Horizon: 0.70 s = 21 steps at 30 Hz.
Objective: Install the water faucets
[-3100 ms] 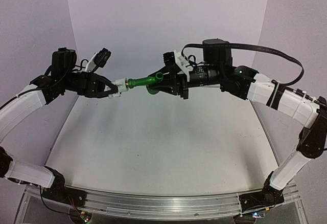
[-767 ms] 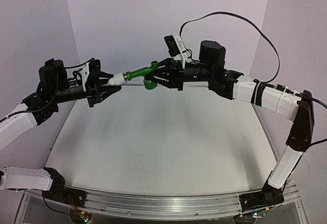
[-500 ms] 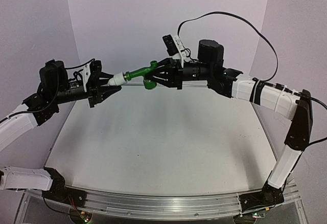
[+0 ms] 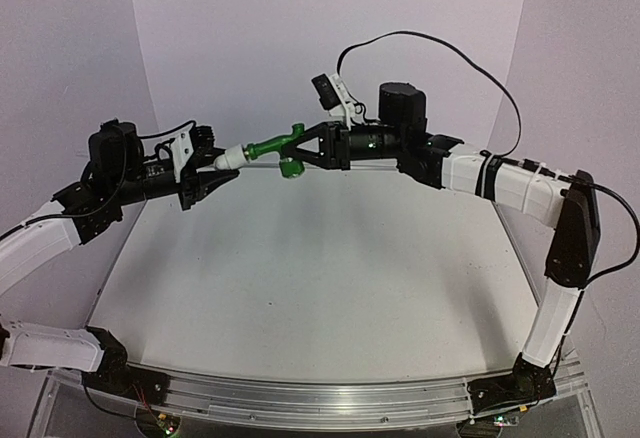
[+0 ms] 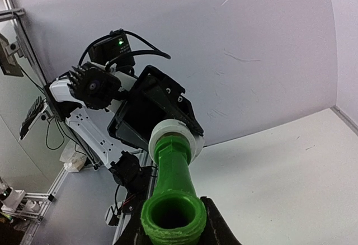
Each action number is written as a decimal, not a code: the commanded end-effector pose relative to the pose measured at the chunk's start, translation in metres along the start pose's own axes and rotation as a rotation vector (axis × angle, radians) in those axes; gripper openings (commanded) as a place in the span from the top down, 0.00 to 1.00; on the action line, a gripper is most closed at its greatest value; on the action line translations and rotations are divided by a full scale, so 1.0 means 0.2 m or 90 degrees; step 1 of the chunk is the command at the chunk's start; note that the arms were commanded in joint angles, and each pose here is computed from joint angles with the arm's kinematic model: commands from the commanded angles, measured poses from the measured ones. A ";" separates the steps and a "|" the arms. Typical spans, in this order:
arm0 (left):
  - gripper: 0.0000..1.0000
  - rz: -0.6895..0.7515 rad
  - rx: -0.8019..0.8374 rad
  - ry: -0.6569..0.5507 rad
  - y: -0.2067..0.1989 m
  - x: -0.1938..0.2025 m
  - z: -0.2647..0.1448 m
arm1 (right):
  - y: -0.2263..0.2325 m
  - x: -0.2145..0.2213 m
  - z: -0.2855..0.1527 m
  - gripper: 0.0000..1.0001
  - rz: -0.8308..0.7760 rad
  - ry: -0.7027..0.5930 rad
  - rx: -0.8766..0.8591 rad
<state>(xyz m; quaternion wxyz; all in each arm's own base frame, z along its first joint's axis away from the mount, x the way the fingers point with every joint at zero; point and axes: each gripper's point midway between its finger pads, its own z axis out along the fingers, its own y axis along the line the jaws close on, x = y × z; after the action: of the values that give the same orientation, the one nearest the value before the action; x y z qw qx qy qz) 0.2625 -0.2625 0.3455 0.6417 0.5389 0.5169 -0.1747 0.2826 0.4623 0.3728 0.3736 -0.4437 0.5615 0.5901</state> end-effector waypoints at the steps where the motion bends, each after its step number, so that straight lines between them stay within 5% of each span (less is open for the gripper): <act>1: 1.00 0.086 0.076 -0.054 -0.17 -0.08 0.13 | 0.25 0.06 0.21 1.00 0.120 0.032 -0.119; 21: 1.00 0.200 0.053 0.028 -0.25 0.05 0.32 | 0.17 0.10 0.17 1.00 0.435 0.066 -0.123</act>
<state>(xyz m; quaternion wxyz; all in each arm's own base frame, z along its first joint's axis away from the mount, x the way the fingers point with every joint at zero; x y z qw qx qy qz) 0.2997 -0.2674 0.2967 0.6091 0.5662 0.5551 -0.0184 0.3157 0.4601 0.3275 0.1690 -0.2417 0.6962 0.6545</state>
